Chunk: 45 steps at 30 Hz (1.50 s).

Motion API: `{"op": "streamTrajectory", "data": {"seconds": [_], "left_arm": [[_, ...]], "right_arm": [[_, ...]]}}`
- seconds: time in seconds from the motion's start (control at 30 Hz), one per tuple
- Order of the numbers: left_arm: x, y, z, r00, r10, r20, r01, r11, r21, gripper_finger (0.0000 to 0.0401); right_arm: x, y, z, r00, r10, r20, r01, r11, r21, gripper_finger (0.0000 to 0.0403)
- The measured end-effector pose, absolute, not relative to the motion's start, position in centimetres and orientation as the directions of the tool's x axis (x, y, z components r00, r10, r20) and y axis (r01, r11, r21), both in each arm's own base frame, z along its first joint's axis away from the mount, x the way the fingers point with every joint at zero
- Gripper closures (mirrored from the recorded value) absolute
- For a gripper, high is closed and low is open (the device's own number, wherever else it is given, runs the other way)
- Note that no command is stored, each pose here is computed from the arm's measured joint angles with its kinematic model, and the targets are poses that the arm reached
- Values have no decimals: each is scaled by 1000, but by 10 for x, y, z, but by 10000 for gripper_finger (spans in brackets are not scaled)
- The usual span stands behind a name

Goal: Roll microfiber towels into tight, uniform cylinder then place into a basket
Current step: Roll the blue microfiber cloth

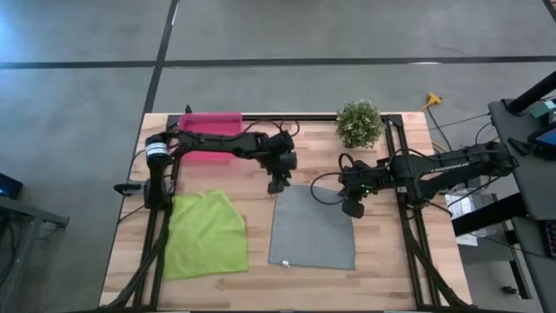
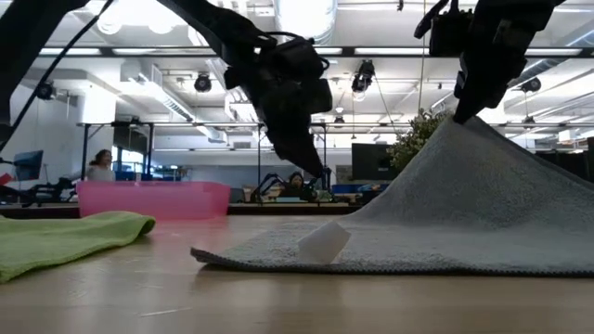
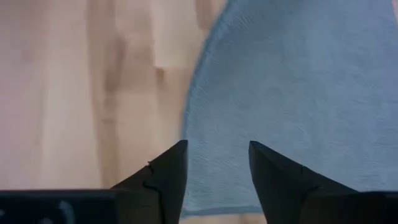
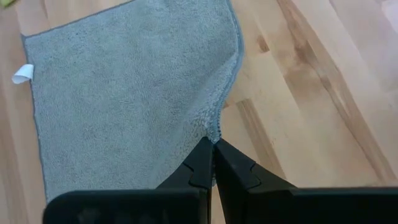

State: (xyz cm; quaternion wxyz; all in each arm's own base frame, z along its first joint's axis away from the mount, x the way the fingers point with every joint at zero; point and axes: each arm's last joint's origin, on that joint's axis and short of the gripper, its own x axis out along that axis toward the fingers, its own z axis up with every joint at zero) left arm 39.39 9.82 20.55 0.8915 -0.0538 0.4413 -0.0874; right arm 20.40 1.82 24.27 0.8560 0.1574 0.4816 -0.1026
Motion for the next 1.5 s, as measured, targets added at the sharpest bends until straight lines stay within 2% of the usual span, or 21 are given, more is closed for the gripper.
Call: {"op": "streamTrajectory", "data": {"seconds": [0.23,0.37,0.5,0.63,0.9,1.03,1.5], "left_arm": [[407,99,217,713,-320,-624,249,947,-201,186],[417,94,220,762,-323,-562,282,946,-161,180],[424,96,211,777,-329,-536,255,944,-208,180],[429,96,196,751,-387,-536,275,920,-279,180],[424,101,181,696,-387,-605,225,918,-328,180],[414,106,178,648,-386,-657,195,917,-347,180],[392,111,164,488,-334,-806,156,942,-296,180]], "right_arm": [[208,18,253,550,-37,-835,321,932,170,394],[211,18,267,591,-48,-806,297,941,161,394],[214,18,280,621,-48,-782,264,953,151,394],[214,18,285,620,-64,-782,271,953,137,394],[202,16,282,506,-82,-858,289,954,79,394],[201,16,278,490,-84,-868,291,954,72,394],[200,16,276,483,-85,-871,295,953,71,394]]}}
